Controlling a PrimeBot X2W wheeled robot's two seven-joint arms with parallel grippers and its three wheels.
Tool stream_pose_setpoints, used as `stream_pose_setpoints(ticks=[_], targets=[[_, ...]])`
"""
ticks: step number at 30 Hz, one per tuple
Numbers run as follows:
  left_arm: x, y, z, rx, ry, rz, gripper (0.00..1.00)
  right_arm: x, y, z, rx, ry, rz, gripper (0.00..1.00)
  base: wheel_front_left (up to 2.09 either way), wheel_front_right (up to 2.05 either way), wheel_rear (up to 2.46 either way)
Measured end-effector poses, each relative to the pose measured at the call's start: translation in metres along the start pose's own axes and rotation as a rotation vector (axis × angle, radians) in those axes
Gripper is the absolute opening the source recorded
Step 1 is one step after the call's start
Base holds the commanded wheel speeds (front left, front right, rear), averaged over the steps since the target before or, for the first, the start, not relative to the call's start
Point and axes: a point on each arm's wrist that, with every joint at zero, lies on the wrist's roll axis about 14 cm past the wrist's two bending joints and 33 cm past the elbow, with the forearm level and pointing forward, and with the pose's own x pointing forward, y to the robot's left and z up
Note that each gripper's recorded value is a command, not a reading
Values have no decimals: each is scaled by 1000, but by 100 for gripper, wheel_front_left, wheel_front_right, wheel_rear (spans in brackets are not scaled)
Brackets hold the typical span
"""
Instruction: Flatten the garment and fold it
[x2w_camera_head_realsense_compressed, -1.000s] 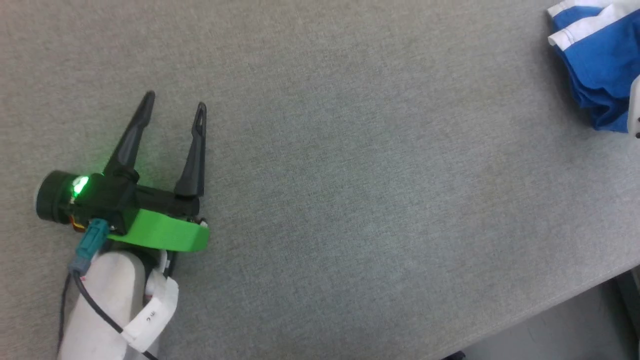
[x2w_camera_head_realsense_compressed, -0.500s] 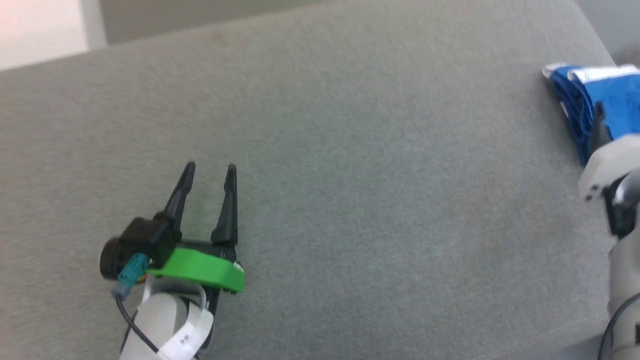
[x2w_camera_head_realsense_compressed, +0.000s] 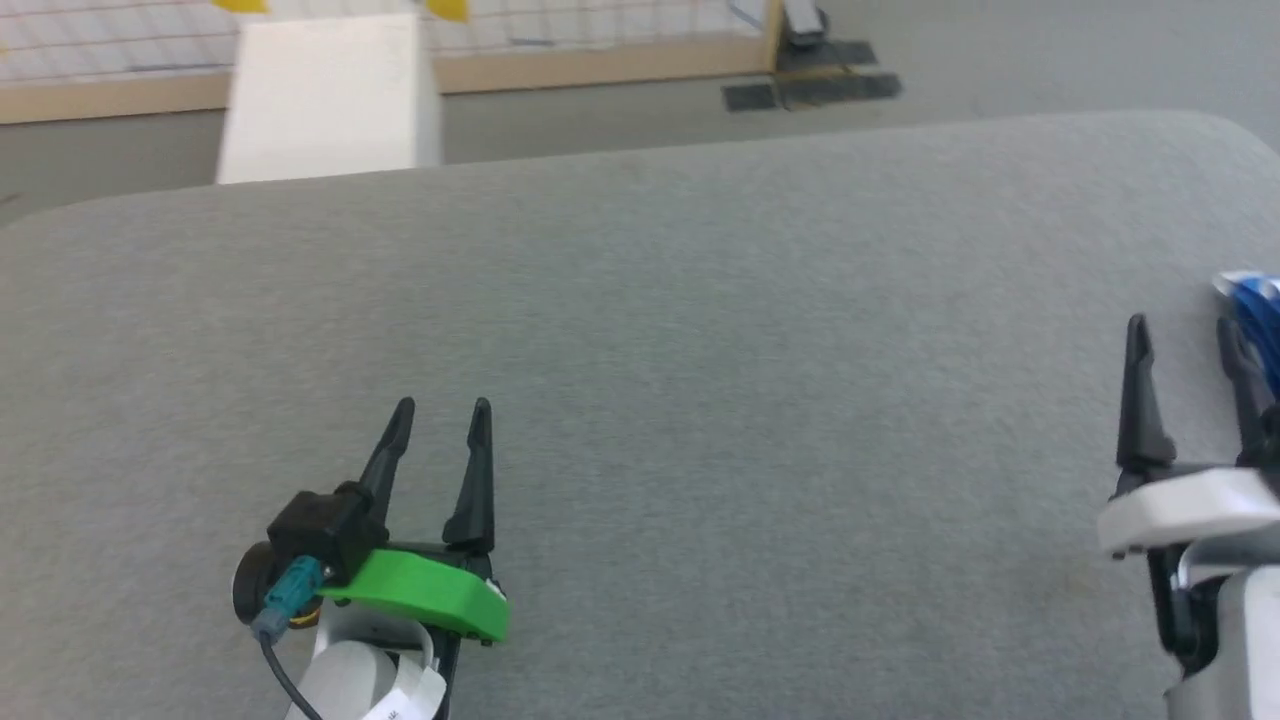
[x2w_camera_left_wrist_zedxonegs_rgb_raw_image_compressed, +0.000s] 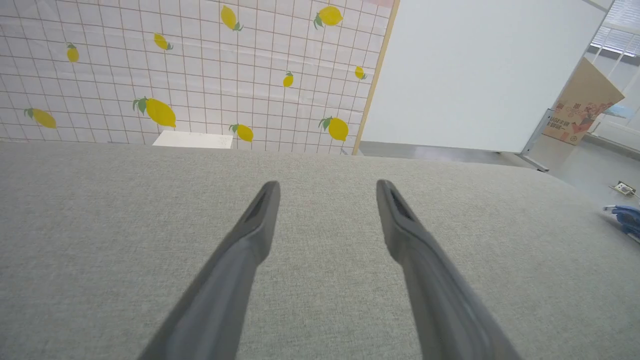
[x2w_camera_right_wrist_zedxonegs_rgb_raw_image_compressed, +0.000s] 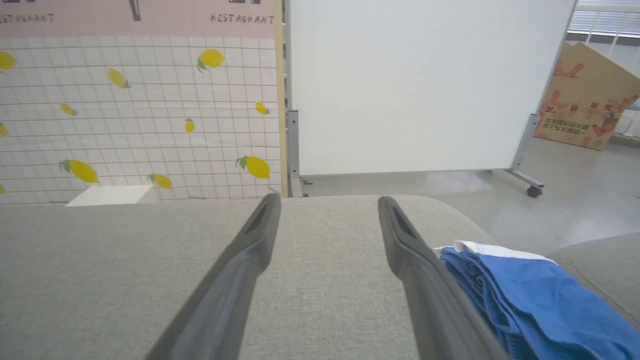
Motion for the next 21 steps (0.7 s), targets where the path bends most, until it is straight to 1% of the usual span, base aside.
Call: stream_pose_setpoints(ticks=[4,7,13,21], targets=[[-14,9,12,1,-25,47,100,-7,33,12,17,-47,81,100,0,0,0],[-24,15,19,2,-39,78,100,-14,47,20,18,-74,119,100,0,0,0],[-43,25,32,12,-73,134,100,-30,63,23,35,-81,173,100,0,0,0],[-56,31,39,18,-93,165,100,-43,76,22,69,-74,215,100,0,0,0]])
